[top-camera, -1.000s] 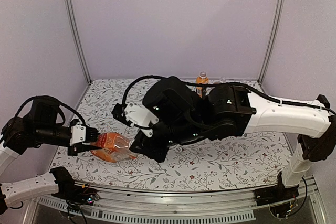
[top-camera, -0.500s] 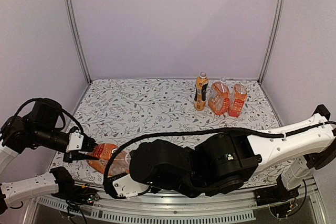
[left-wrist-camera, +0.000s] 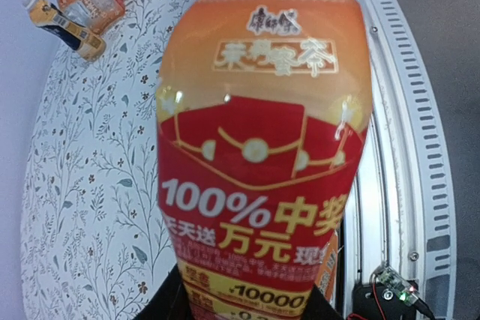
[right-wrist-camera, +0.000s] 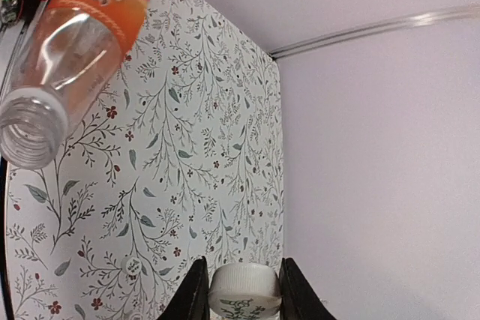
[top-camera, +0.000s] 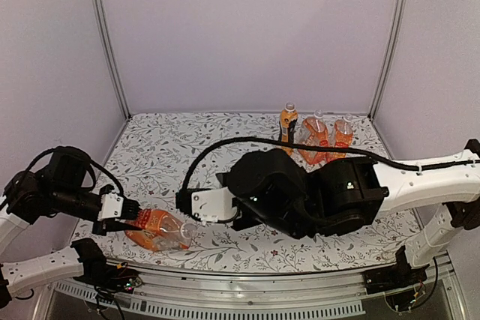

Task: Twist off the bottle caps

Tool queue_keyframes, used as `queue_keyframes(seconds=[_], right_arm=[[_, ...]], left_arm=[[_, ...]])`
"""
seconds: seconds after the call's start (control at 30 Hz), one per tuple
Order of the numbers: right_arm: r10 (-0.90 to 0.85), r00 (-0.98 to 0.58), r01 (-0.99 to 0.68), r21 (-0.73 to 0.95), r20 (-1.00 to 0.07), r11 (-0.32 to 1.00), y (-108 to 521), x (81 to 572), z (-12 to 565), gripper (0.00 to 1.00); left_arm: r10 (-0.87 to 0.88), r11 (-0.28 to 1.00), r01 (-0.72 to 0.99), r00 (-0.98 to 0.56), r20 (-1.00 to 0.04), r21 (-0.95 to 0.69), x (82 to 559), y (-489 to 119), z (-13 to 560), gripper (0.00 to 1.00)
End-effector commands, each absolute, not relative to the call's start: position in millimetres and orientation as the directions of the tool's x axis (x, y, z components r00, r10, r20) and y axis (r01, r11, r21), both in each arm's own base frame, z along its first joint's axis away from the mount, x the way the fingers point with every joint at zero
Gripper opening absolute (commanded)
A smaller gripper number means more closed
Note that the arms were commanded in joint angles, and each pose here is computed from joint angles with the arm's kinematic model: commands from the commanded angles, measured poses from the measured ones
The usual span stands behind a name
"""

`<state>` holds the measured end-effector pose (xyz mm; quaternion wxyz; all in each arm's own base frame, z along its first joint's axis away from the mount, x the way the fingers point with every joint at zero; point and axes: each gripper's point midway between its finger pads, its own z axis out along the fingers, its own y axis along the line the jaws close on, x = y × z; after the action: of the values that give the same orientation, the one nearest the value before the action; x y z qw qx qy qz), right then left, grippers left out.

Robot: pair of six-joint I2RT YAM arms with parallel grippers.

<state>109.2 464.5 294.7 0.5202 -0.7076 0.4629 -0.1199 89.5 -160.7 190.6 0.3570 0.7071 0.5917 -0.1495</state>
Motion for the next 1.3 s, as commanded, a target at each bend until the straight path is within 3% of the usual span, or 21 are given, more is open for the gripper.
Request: queue_keyframes(seconds=[0.0,0.07,0.13,0.23,0.33,0.43,0.67,0.8,0.9,1.07,1.27], right_arm=[[-0.729,0.17,-0.711,-0.595,-0.663,0.376,424.5,169.3,296.0,0.0],[-0.656,-0.074,-0.763,-0.382,-0.751,0.522,408.7,192.7,272.4,0.0],[-0.569,-0.328,-0.721,-0.189,-0.754,0.667,389.3,219.5,244.0,0.0],[-0.466,-0.588,-0.598,-0.034,-0.661,0.801,370.7,248.2,202.1,0.0],[-0.43,-0.72,-0.533,0.038,-0.545,0.845,370.4,260.4,160.2,0.0],[-0.426,-0.77,-0.5,0.035,-0.475,0.865,373.4,271.2,128.6,0.0],[-0.468,-0.818,-0.517,0.072,-0.335,0.853,406.1,281.7,71.1,0.0],[-0.486,-0.836,-0.532,0.16,-0.254,0.832,436.1,271.9,45.5,0.0],[-0.508,-0.834,-0.538,0.116,-0.213,0.835,437.4,268.2,27.1,0.01],[-0.522,-0.837,-0.541,0.105,-0.163,0.835,436.8,260.7,6.8,0.17],[-0.535,-0.833,-0.553,0.153,-0.143,0.819,442.9,252.1,8.8,0.49]], left_arm=[[0.713,0.138,0.912,0.179,-0.678,0.386,121.9,-165.2,198.7,0.0],[0.693,0.231,0.892,0.129,-0.709,0.388,134.8,-164.5,203.4,0.0],[0.655,0.32,0.872,0.079,-0.752,0.37,144.5,-164.2,210.4,0.0],[0.564,0.452,0.834,0.009,-0.826,0.318,158.2,-164.1,226.0,0.0],[0.465,0.553,0.8,-0.066,-0.883,0.232,166.8,-162.7,235.2,0.0],[0.368,0.598,0.79,-0.12,-0.922,0.136,167.3,-164.0,238.3,0.0],[0.212,0.571,0.821,-0.144,-0.967,0.003,156.3,-172.2,240.1,0.0],[0.191,0.579,0.816,-0.146,-0.971,-0.008,157.7,-170.7,234.6,0.0],[0.175,0.567,0.823,-0.126,-0.977,-0.005,155.0,-171.0,239.6,0.0],[0.129,0.59,0.807,-0.131,-0.983,-0.031,157.6,-167.0,244.3,0.0],[0.04,0.577,0.809,-0.167,-0.985,-0.114,155.4,-166.9,251.2,0.0]])
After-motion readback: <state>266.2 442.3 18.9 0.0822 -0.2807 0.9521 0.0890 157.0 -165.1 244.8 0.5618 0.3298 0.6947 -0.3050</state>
